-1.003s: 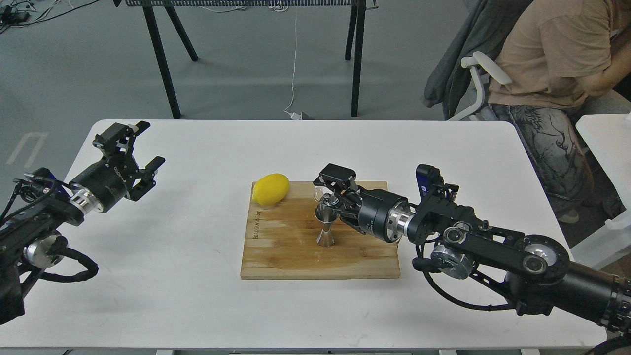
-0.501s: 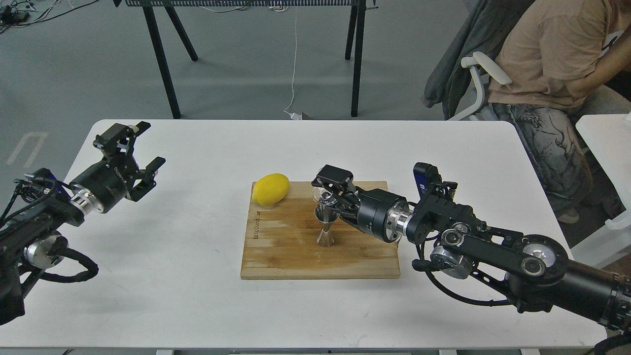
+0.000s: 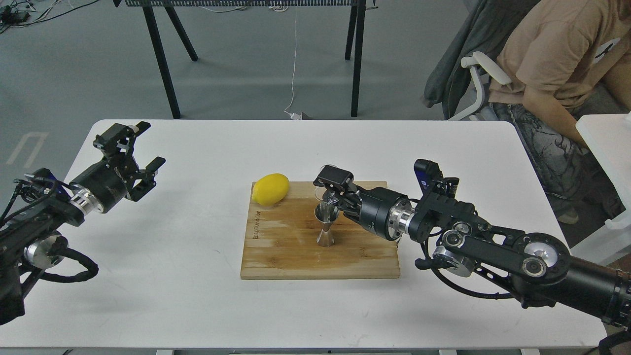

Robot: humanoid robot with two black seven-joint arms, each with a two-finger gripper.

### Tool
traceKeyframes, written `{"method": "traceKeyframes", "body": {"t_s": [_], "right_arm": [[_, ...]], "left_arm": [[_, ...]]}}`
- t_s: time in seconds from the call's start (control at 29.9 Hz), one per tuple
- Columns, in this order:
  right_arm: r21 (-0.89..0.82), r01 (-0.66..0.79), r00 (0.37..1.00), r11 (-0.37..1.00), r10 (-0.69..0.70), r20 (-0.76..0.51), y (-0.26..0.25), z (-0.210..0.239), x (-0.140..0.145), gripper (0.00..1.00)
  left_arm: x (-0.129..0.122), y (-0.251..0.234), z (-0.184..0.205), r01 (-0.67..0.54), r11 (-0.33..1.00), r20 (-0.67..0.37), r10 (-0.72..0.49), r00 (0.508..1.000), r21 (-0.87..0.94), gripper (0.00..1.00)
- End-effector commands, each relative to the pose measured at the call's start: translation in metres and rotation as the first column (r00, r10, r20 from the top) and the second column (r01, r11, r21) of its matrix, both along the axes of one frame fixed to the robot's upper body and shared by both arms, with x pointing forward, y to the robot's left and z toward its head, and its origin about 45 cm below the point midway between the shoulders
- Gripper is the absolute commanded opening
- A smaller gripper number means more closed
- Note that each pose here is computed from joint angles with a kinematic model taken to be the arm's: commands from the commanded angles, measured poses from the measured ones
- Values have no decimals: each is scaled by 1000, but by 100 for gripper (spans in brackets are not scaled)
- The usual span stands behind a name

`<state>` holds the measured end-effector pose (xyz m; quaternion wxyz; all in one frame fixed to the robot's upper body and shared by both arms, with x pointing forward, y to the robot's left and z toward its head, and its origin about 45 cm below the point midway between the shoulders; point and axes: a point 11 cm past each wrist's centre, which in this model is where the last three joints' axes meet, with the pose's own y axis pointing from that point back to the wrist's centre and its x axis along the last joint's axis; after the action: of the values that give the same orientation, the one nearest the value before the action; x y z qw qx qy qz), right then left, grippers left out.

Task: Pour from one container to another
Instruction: 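Tilt the glass cup with the right gripper to pour into the jigger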

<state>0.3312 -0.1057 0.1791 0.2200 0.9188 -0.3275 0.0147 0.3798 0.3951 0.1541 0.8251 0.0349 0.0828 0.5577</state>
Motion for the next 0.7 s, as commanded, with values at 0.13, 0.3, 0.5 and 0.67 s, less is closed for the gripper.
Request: {"method": "traceKeyframes", "body": {"t_s": [0.13, 0.3, 0.5, 0.67], "right_arm": [[-10, -4, 1000, 1000, 4, 19, -1, 3, 3, 39], [-15, -10, 1000, 1000, 10, 27, 0, 5, 4, 39], [-47, -46, 998, 998, 47, 34, 3, 1, -1, 39], [-63, -54, 997, 997, 57, 53, 3, 1, -1, 39]], "left_arm": [[0, 0, 0, 0, 1000, 0, 0, 1000, 0, 95], [0, 0, 0, 0, 1000, 0, 0, 1000, 0, 95], [0, 0, 0, 0, 1000, 0, 0, 1000, 0, 95], [0, 0, 0, 0, 1000, 0, 0, 1000, 0, 95]]}}
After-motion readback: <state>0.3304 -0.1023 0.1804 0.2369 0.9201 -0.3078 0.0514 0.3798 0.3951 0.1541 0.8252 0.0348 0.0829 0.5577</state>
